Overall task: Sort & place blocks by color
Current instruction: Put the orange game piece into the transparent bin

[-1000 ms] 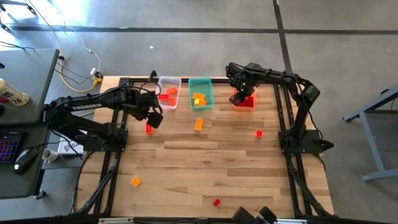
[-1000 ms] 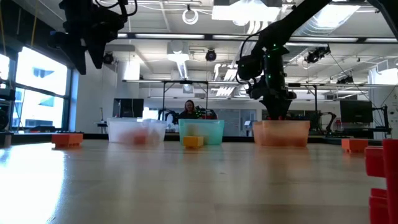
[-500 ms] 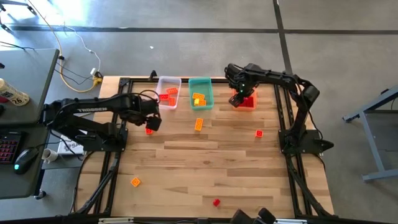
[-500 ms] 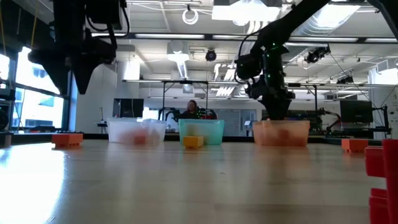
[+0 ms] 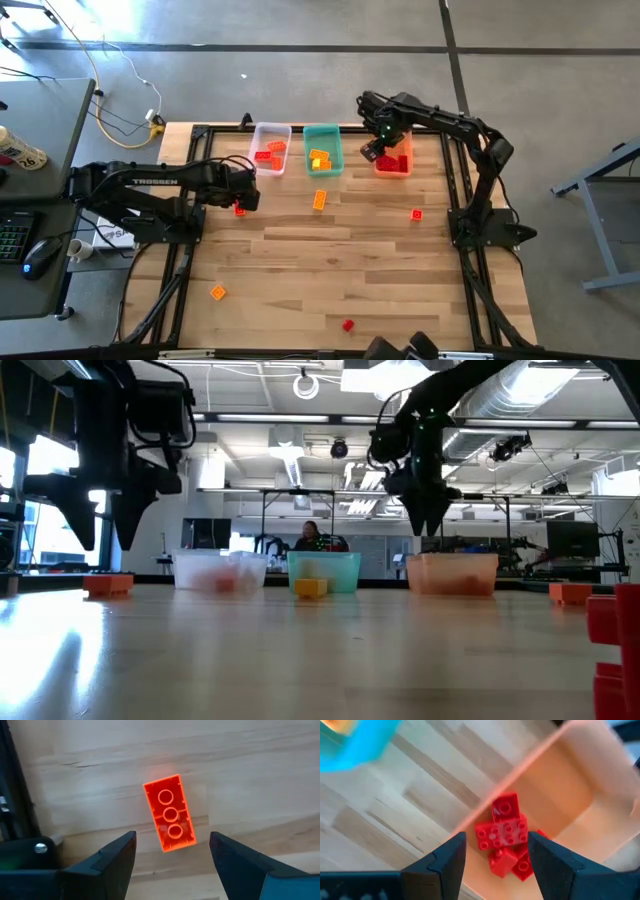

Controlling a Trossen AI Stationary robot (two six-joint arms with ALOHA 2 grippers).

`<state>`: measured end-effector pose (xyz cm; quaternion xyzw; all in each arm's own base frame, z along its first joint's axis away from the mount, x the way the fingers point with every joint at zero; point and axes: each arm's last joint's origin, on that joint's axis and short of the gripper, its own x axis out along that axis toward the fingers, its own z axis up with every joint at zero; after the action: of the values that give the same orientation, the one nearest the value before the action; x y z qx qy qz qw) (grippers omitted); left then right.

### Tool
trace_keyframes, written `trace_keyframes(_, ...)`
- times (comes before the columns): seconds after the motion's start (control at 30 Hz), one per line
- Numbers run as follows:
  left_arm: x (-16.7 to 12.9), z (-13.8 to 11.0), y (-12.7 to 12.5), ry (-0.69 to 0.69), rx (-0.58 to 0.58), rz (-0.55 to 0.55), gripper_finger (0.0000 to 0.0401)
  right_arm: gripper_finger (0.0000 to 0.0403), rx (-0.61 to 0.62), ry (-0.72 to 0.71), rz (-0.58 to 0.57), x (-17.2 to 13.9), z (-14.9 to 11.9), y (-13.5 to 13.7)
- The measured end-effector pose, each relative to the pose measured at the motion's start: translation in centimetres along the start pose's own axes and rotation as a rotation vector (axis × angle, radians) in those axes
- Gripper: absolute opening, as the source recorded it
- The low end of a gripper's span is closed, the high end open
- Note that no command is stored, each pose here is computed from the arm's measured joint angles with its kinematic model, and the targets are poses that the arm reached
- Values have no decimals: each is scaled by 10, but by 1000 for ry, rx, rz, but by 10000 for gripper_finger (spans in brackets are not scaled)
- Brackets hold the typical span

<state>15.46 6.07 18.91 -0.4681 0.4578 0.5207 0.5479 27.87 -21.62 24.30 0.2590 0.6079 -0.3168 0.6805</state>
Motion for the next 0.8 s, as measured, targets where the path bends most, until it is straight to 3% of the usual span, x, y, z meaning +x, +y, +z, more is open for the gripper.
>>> trace_keyframes(0.33, 20, -2, 3, -56, -82, -27, 239, 197, -69, -123, -14, -32, 11, 19)
trace_keyframes(0.6, 32, -7, 10, -51, -109, 2, 239, 197, -111, -122, -33, -35, 7, 32)
trace_keyframes(0.8, 42, -9, 11, -62, -118, -35, 239, 197, -133, -108, -102, -35, 3, 38)
